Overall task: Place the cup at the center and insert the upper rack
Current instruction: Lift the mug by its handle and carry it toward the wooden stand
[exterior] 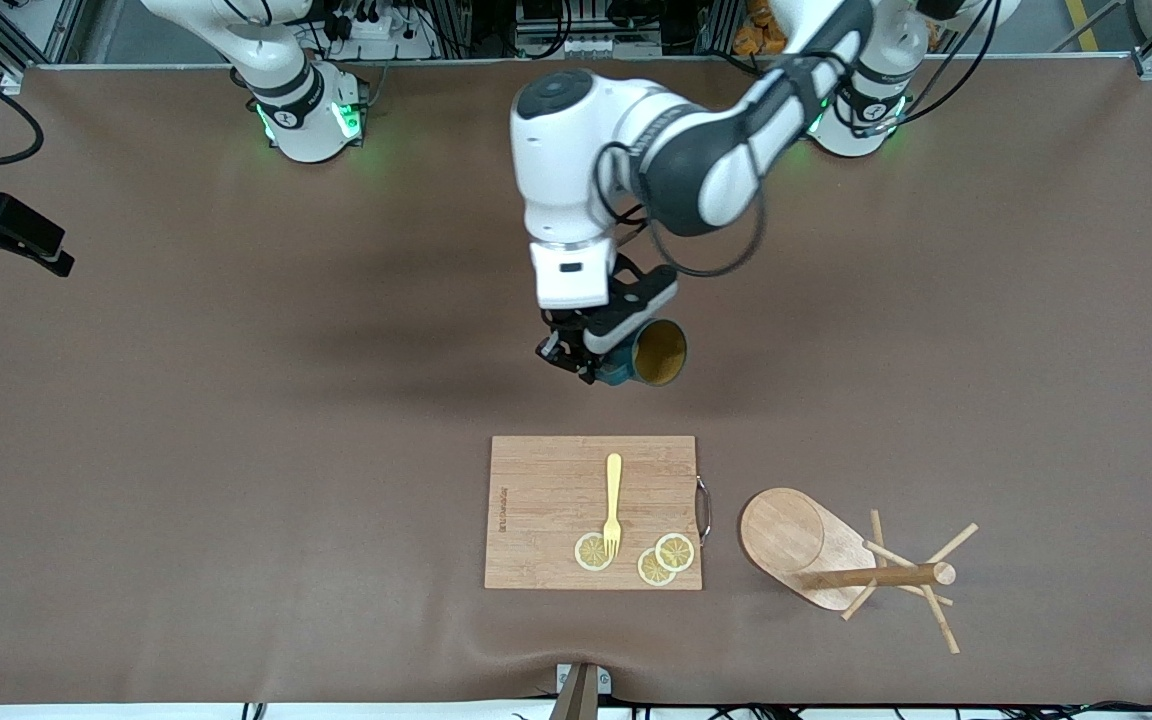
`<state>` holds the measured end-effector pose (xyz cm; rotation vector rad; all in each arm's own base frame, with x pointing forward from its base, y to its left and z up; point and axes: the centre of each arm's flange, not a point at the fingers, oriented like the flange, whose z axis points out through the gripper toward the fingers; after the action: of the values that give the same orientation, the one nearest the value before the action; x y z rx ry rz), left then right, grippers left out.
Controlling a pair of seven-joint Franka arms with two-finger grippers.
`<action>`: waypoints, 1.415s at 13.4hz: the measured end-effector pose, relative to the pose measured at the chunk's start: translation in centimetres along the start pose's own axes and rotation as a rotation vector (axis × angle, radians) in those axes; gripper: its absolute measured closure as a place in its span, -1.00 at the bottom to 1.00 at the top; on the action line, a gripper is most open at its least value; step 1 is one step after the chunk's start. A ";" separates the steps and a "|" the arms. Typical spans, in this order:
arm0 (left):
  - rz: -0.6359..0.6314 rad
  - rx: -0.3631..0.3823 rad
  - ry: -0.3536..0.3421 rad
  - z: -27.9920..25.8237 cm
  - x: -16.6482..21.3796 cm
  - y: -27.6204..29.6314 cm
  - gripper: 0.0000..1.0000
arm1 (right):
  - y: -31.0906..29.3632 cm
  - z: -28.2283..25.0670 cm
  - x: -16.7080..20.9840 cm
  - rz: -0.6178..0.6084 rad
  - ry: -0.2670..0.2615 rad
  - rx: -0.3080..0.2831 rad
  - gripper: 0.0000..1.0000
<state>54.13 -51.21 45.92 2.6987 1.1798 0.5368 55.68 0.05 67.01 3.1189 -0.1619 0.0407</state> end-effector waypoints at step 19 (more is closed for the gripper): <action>-0.546 -0.436 -0.263 0.5 22.4 0.0 0.88 | 0.1 0.4 0.0 0.006 -0.020 -0.002 -1.00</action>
<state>68.38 -34.73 51.32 1.9076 1.4401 0.2961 55.67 -0.03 66.62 3.1175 -0.1714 0.0100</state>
